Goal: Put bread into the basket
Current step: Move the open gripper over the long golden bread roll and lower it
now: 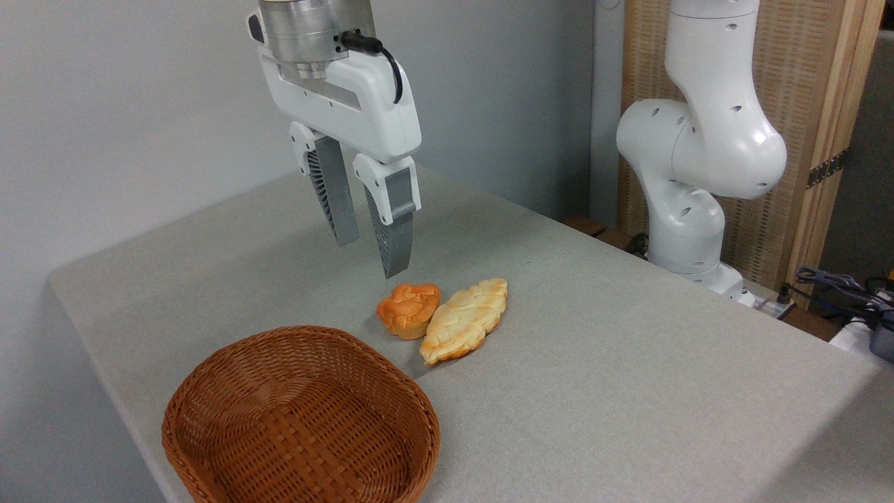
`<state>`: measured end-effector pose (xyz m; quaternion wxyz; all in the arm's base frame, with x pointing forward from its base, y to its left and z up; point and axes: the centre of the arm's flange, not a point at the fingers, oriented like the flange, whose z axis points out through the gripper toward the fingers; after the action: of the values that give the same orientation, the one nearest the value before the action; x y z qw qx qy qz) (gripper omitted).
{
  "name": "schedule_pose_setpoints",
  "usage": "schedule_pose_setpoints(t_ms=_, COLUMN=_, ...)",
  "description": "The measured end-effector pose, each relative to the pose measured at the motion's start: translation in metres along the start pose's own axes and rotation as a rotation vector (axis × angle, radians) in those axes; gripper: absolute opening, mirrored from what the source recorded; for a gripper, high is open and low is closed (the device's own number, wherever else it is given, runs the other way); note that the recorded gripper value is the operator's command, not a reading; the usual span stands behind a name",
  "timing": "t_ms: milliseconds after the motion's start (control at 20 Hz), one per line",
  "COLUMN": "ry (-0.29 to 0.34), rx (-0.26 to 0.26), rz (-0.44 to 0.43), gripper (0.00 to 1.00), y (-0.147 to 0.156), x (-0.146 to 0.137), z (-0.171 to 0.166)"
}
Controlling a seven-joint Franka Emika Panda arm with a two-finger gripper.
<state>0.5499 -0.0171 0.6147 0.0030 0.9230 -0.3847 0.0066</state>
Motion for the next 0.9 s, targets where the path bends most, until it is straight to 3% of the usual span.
schedule_pose_setpoints(t_ms=550, ry=-0.001, rx=-0.025, rz=-0.003, gripper=1.0, y=0.003, x=-0.002, z=0.007)
schedule_pose_setpoints(t_ms=750, ry=-0.014, rx=-0.039, rz=0.001, gripper=1.0, y=0.017, x=-0.013, z=0.024)
schedule_pose_setpoints(t_ms=900, ry=-0.001, rx=-0.027, rz=0.01, gripper=1.0, y=0.045, x=-0.034, z=0.047)
